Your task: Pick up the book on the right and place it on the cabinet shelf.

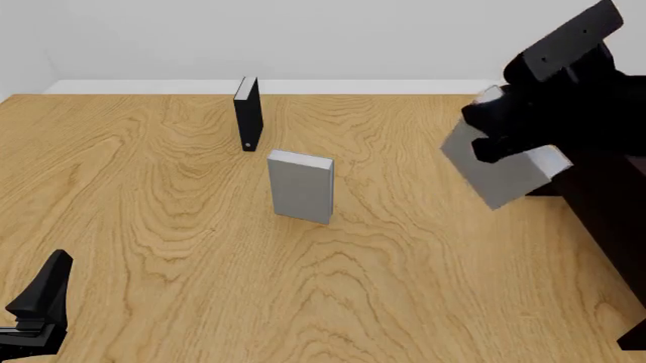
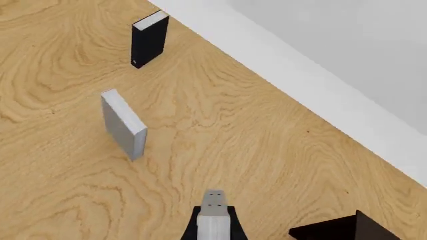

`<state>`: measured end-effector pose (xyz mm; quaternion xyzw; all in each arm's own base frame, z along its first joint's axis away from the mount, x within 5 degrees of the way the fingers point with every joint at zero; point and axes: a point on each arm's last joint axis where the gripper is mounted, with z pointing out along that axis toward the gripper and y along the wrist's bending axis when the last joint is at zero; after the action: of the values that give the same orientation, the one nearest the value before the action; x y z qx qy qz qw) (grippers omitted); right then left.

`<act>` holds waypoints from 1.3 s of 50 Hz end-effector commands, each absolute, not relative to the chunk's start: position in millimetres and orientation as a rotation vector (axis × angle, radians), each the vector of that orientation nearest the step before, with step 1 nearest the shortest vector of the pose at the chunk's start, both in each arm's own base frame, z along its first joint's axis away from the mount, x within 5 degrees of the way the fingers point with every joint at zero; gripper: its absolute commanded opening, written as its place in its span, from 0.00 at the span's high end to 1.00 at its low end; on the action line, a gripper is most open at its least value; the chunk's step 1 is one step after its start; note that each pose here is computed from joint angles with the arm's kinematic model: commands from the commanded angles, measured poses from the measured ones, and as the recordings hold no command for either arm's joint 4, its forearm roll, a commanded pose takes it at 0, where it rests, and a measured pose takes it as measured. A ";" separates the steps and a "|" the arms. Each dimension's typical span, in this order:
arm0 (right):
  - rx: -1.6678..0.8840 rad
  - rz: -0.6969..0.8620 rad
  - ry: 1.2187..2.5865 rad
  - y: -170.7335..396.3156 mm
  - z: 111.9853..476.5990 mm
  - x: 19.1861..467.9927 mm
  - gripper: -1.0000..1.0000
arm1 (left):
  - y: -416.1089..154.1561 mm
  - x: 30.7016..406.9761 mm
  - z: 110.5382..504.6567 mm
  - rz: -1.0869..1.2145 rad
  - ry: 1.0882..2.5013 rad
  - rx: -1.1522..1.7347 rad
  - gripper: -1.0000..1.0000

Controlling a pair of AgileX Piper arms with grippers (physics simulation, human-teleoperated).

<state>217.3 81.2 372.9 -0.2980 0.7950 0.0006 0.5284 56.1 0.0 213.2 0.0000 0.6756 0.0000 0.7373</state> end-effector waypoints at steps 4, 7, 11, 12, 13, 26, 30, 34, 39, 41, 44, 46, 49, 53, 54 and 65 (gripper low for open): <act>-0.785 -0.096 1.638 75.9 404.9 190.4 1.00 | 0.0 56.1 213.2 0.000 1.484 0.000 0.00; -0.825 -0.104 1.594 79.9 400.4 186.4 1.00 | 0.0 56.1 213.2 0.000 1.484 0.000 0.00; -0.841 -0.138 1.557 77.1 394.2 182.5 1.00 | 0.0 56.1 213.2 0.000 1.484 0.000 0.00; -0.852 -0.164 1.538 74.9 391.3 180.7 1.00 | 0.0 56.1 213.2 0.000 1.484 0.000 0.00; -0.863 -0.177 1.525 74.6 389.2 179.6 1.00 | 0.0 56.1 213.2 0.000 1.484 0.000 0.00; -0.900 -0.368 1.215 63.6 371.0 146.7 1.00 | 0.0 56.1 213.2 0.000 1.484 0.000 0.00; -0.942 -0.369 1.186 67.7 358.8 143.2 1.00 | 0.0 56.1 213.2 0.000 1.484 0.000 0.00; -1.084 -0.517 1.004 77.3 311.7 139.4 1.00 | 0.0 56.1 213.2 0.000 1.484 0.000 0.00; -1.124 -0.601 0.910 79.3 287.9 136.8 1.00 | 0.0 56.1 213.2 0.000 1.484 0.000 0.00; -1.168 -0.598 0.894 84.5 276.6 137.2 1.00 | 0.0 56.1 213.2 0.000 1.484 0.000 0.00; -1.181 -0.600 0.883 85.5 272.1 136.0 1.00 | 0.0 56.1 213.2 0.000 1.484 0.000 0.00; -1.190 -0.629 0.831 88.1 265.0 134.8 1.00 | 0.0 56.1 213.2 0.000 1.484 0.000 0.00; -1.215 -0.706 0.781 88.4 250.6 137.3 1.00 | 0.0 56.1 213.2 0.000 1.484 0.000 0.00; -1.225 -0.721 0.740 91.6 246.9 136.1 1.00 | 0.0 56.1 213.2 0.000 1.484 0.000 0.00; -1.260 -0.727 0.710 96.4 238.1 135.9 1.00 | 0.0 56.1 213.2 0.000 1.484 0.000 0.00; -1.277 -0.789 0.691 98.5 220.3 144.9 1.00 | 0.0 56.1 213.2 0.000 1.484 0.000 0.00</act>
<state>144.0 96.6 235.1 -0.5651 0.3402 -0.3220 0.6791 56.1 0.0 213.2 0.0000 0.6756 0.0000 0.7373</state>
